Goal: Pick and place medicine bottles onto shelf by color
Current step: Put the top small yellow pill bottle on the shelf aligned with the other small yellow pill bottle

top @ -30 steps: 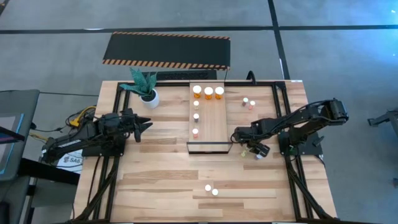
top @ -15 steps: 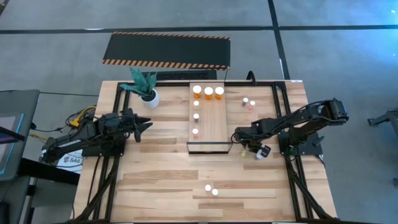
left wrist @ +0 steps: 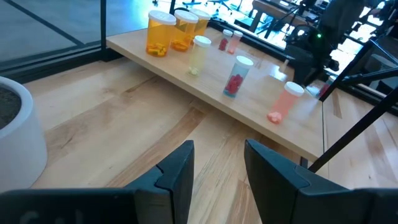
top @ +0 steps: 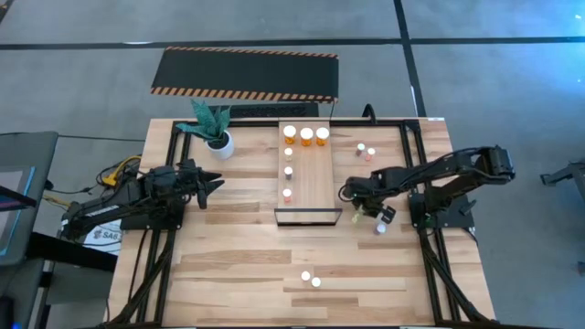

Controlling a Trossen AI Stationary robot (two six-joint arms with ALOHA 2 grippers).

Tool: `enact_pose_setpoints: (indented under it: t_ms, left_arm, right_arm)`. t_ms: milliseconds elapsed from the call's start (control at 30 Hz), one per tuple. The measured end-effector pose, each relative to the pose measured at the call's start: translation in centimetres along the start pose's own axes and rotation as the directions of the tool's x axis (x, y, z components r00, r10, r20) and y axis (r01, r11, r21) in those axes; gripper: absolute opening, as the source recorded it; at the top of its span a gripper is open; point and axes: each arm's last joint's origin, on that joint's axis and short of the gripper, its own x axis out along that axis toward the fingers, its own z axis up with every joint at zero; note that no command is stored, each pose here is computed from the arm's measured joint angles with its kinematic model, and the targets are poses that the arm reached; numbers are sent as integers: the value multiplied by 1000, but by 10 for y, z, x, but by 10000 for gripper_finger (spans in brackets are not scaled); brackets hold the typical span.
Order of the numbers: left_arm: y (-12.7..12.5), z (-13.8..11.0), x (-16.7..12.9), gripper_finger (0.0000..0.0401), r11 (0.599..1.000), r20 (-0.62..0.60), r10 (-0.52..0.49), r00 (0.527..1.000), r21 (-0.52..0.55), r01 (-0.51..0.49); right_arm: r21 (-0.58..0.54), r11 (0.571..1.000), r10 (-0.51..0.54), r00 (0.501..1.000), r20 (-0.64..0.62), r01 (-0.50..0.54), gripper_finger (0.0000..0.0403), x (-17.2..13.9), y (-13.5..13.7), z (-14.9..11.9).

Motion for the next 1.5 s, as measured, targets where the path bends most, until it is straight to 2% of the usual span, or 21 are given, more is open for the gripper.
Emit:
enact_pose_setpoints:
  t_ms: [200,400,667,833,1000,1167,1400,1500]
  left_arm:
    - [0,0,0,128,1000,0,0,1000,0,0]
    - [0,0,0,128,1000,0,0,1000,0,0]
    - [0,0,0,128,1000,0,0,1000,0,0]
    - [0,0,0,128,1000,0,0,1000,0,0]
    - [0,0,0,128,1000,0,0,1000,0,0]
    - [0,0,0,128,1000,0,0,1000,0,0]
    - [0,0,0,128,1000,0,0,1000,0,0]
    - [0,0,0,128,1000,0,0,1000,0,0]
  right_arm:
    - [-49,999,-10,1000,27,11,123,-14,11,14]
    - [-89,995,-32,993,110,42,123,-36,25,27]
    - [-246,969,108,953,284,-37,122,-67,54,39]
    - [-372,927,189,910,369,-41,122,-85,68,43]
    - [-467,884,241,870,430,-14,121,-90,73,43]
    - [-589,808,345,817,461,-8,121,-91,80,35]
    - [-727,685,483,716,504,49,121,-88,92,18]
    - [-742,668,510,686,519,64,121,-86,93,12]
